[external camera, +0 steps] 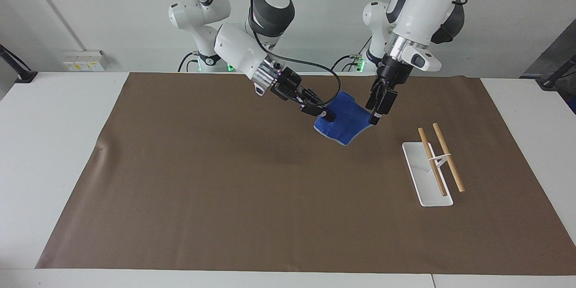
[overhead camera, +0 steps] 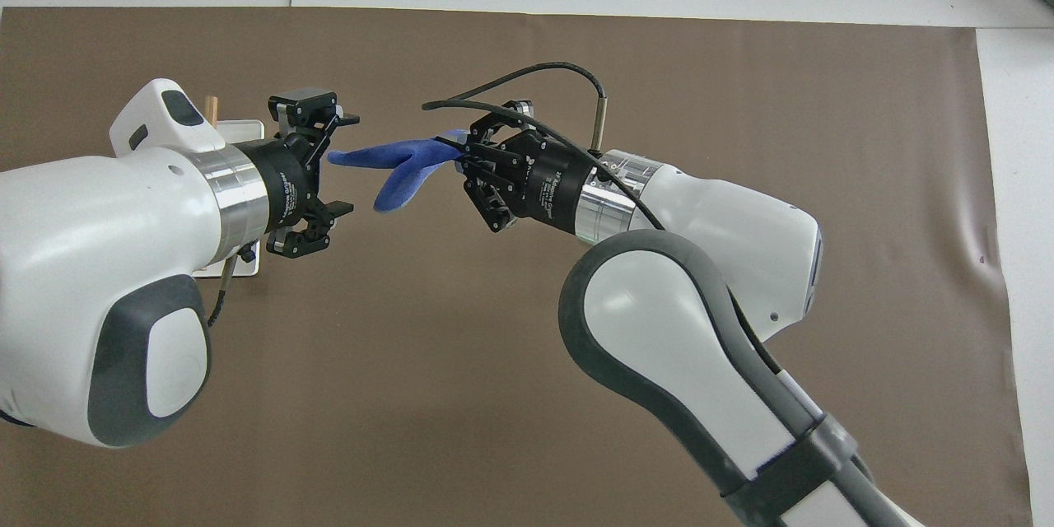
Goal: Right arm passes towel to left arm to hang
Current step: 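Grasp the towel end with the left gripper while the right gripper holds it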
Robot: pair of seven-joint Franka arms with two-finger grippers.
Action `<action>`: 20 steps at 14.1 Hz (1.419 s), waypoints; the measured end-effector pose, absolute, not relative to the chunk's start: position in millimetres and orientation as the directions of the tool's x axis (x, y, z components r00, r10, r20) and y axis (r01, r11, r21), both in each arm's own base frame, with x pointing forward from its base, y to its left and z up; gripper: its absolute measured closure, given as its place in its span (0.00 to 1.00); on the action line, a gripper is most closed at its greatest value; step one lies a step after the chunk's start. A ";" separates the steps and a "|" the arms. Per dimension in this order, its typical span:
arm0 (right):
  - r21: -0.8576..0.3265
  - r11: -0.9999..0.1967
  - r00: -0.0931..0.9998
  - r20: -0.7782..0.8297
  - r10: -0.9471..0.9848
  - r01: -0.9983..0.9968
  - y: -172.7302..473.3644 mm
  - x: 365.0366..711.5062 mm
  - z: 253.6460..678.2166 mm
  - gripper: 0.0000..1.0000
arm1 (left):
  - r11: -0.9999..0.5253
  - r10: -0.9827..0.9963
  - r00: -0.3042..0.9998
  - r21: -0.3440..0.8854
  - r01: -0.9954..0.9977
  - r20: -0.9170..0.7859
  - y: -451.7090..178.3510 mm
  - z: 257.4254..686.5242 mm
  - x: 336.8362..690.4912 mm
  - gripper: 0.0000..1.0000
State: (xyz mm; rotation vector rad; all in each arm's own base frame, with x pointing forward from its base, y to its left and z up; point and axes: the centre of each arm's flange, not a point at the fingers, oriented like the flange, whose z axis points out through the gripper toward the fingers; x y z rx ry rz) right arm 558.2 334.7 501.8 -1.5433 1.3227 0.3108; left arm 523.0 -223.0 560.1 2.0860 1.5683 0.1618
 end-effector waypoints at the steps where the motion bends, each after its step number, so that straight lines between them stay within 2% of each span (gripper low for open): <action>1: -0.522 0.137 0.363 -0.735 -0.573 -0.842 337.8 556.4 502.4 0.96 | -0.183 0.923 0.318 0.477 0.860 -0.218 -222.8 560.4 523.6 0.00; 4: -0.527 0.138 0.366 -0.733 -0.574 -0.839 340.5 555.0 503.7 0.96 | -0.174 0.921 0.317 0.488 0.856 -0.227 -227.1 555.9 522.9 0.00; 5: -0.528 0.139 0.366 -0.732 -0.575 -0.838 340.4 555.0 503.9 0.96 | -0.173 0.919 0.318 0.487 0.856 -0.232 -230.4 553.9 521.9 0.06; 6: -0.528 0.140 0.366 -0.732 -0.575 -0.838 340.4 555.0 504.1 0.96 | -0.167 0.918 0.317 0.492 0.855 -0.239 -233.2 553.0 521.1 0.06; 9: -0.529 0.140 0.366 -0.732 -0.575 -0.837 340.6 555.0 504.3 0.96 | -0.158 0.918 0.313 0.499 0.852 -0.245 -233.9 552.0 521.6 0.33; 10: -0.529 0.140 0.366 -0.732 -0.575 -0.837 340.6 555.0 504.3 0.96 | -0.157 0.918 0.313 0.499 0.852 -0.245 -233.9 551.7 521.8 0.34; 12: -0.529 0.140 0.366 -0.732 -0.575 -0.837 340.5 555.0 504.3 0.96 | -0.157 0.918 0.313 0.499 0.852 -0.245 -233.8 551.5 522.0 0.54; 13: -0.529 0.140 0.366 -0.732 -0.575 -0.837 340.5 555.0 504.3 0.96 | -0.156 0.918 0.312 0.499 0.852 -0.245 -233.4 551.3 522.3 0.54; 14: -0.529 0.140 0.366 -0.732 -0.575 -0.837 340.5 555.0 504.3 0.96 | -0.157 0.918 0.313 0.500 0.852 -0.244 -232.1 551.0 523.0 0.59; 20: -0.538 0.133 0.376 -0.724 -0.577 -0.832 340.4 555.1 504.4 0.96 | -0.210 0.911 0.357 0.516 0.831 -0.205 -219.2 549.9 529.0 0.66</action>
